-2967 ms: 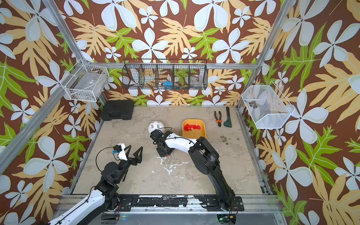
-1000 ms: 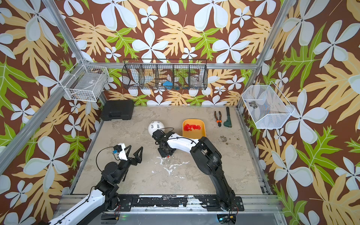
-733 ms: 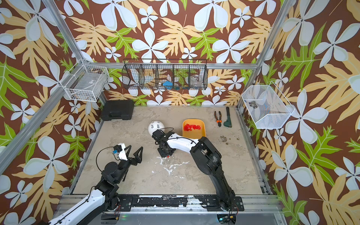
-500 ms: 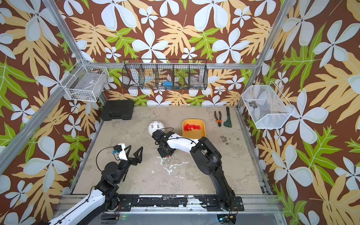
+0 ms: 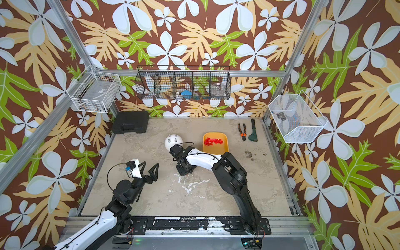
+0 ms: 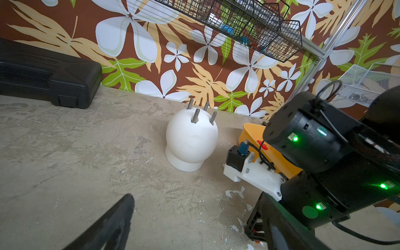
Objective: Cover the protruding screws with screw protection sleeves
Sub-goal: Pick up the screw protection sleeve from the center of the board.
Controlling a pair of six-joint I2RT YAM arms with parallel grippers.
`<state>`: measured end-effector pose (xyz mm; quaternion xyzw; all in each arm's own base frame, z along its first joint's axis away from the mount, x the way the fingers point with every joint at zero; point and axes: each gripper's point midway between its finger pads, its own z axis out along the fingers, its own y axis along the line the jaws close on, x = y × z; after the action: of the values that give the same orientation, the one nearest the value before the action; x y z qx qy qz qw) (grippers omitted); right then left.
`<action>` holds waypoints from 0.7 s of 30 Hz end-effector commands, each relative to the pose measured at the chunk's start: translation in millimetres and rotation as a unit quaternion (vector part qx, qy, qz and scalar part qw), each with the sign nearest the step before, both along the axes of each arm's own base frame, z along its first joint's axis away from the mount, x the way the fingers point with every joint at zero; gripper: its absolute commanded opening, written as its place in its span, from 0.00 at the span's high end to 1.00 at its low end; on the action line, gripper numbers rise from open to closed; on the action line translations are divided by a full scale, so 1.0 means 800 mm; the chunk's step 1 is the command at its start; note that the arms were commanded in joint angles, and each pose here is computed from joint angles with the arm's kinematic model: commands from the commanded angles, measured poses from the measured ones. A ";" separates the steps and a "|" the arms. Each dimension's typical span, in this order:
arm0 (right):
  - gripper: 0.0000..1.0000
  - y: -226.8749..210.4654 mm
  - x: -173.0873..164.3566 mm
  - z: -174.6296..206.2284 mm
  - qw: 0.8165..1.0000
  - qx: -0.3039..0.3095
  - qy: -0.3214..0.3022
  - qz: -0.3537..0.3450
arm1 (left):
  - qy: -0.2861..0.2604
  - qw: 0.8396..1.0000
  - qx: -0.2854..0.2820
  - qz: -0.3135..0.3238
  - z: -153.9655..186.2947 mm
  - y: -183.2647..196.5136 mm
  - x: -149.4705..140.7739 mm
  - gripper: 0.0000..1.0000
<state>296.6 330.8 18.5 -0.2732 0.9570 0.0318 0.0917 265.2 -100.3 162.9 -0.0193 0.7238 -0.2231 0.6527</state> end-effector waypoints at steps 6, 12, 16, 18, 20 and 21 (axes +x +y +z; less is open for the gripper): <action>0.82 -0.001 -0.003 -0.006 1.000 -0.008 0.009 -0.002 | 0.004 1.000 0.004 -0.003 -0.013 0.001 -0.004 0.08; 0.83 -0.001 -0.002 -0.006 1.000 -0.008 0.011 -0.003 | 0.004 1.000 0.004 -0.004 -0.014 0.001 -0.004 0.08; 0.82 0.000 -0.002 -0.007 1.000 -0.009 0.012 -0.003 | 0.004 1.000 0.004 -0.003 -0.014 0.001 -0.004 0.08; 0.82 0.000 -0.002 -0.008 1.000 -0.012 0.014 -0.003 | 0.004 1.000 0.004 -0.003 -0.013 0.001 -0.004 0.08; 0.81 -0.001 -0.002 -0.009 1.000 -0.014 0.014 -0.003 | 0.004 1.000 0.004 -0.003 -0.014 0.001 -0.004 0.08; 0.80 -0.002 -0.002 -0.010 1.000 -0.015 0.013 -0.003 | 0.005 1.000 0.005 -0.004 -0.014 0.000 -0.004 0.08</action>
<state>298.7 333.8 17.0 -0.2737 0.9574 0.0302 0.0871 265.5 -100.5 161.9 -0.0191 0.7249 -0.2225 0.6516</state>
